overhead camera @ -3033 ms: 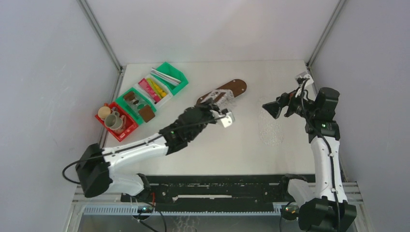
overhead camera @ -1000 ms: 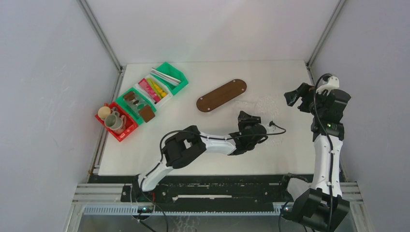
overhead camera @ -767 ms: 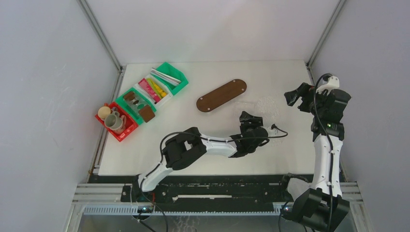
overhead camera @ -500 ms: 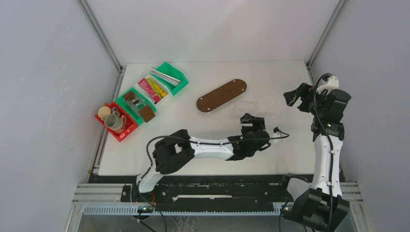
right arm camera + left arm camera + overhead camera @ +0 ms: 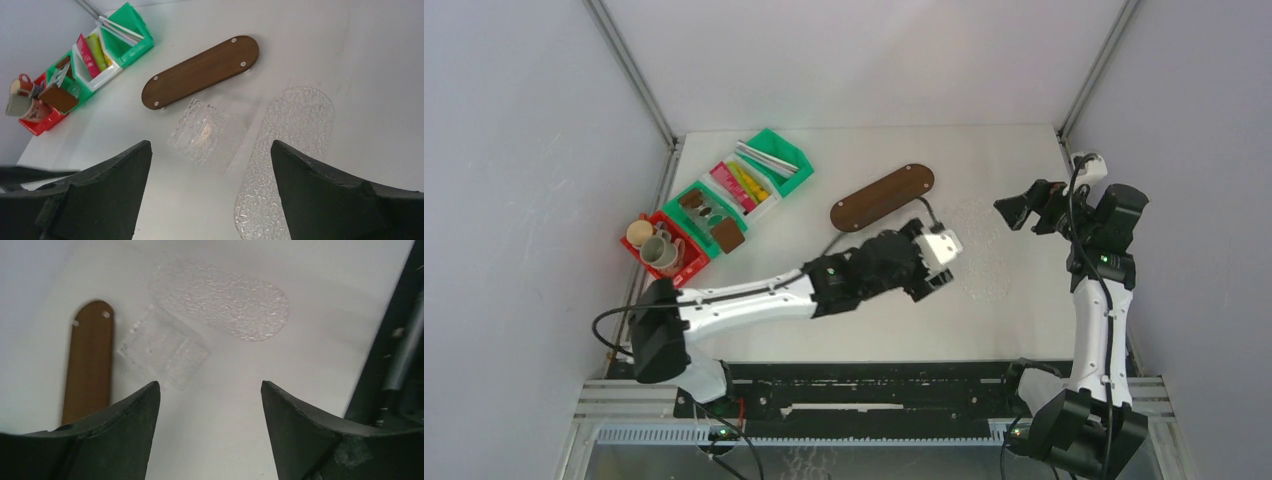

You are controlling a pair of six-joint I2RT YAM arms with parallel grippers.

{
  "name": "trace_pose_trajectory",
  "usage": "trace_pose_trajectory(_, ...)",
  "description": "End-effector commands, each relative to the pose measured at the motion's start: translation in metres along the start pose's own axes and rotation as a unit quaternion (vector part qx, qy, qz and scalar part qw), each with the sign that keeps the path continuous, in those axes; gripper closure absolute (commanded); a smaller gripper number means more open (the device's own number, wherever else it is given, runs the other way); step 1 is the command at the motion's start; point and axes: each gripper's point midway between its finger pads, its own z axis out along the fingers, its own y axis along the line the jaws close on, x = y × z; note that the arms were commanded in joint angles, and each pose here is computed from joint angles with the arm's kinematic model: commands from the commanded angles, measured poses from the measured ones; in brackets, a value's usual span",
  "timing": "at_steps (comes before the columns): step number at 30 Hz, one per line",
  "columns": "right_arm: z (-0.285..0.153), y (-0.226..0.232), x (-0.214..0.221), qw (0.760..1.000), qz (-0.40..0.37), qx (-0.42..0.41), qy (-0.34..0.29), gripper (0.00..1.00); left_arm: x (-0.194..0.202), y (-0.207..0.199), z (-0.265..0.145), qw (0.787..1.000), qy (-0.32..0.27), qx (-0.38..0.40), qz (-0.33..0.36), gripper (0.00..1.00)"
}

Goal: Prepare toiletry sets of a toothbrush and toothpaste on the tray
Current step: Place the toothpaste holder at the center of the board.

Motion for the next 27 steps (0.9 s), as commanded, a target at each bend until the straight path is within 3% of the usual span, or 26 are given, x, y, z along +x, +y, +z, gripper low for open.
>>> trace_pose_trajectory(1,0.004,0.017,0.003,0.998,-0.043,-0.053,0.008,0.03,-0.002,0.018,-0.022,0.966,-0.048,0.095,-0.237,0.22)
trace_pose_trajectory(4,0.008,0.021,0.008,0.997,-0.055,-0.06,0.018,0.04,0.017,0.059,-0.018,0.918,-0.06,0.092,-0.38,0.25)
trace_pose_trajectory(7,0.01,0.021,0.01,0.996,-0.058,-0.06,0.023,0.04,0.068,0.095,0.003,0.887,0.008,0.033,-0.461,0.54)
trace_pose_trajectory(9,0.011,0.02,0.01,0.996,-0.061,-0.059,0.025,0.04,0.098,0.104,0.016,0.88,0.066,-0.004,-0.471,0.72)
trace_pose_trajectory(11,0.012,0.02,0.011,0.996,-0.062,-0.058,0.027,0.05,0.121,0.108,0.027,0.876,0.107,-0.035,-0.469,0.81)
trace_pose_trajectory(14,0.013,0.02,0.012,0.996,-0.063,-0.058,0.029,0.05,0.145,0.115,0.039,0.866,0.15,-0.077,-0.47,0.89)
trace_pose_trajectory(18,0.015,0.02,0.013,0.996,-0.064,-0.059,0.032,0.05,0.154,0.131,0.053,0.863,0.167,-0.145,-0.455,0.92)
trace_pose_trajectory(27,0.015,0.02,0.013,0.996,-0.066,-0.058,0.031,0.04,0.158,0.118,0.096,0.871,0.204,-0.136,-0.425,0.91)
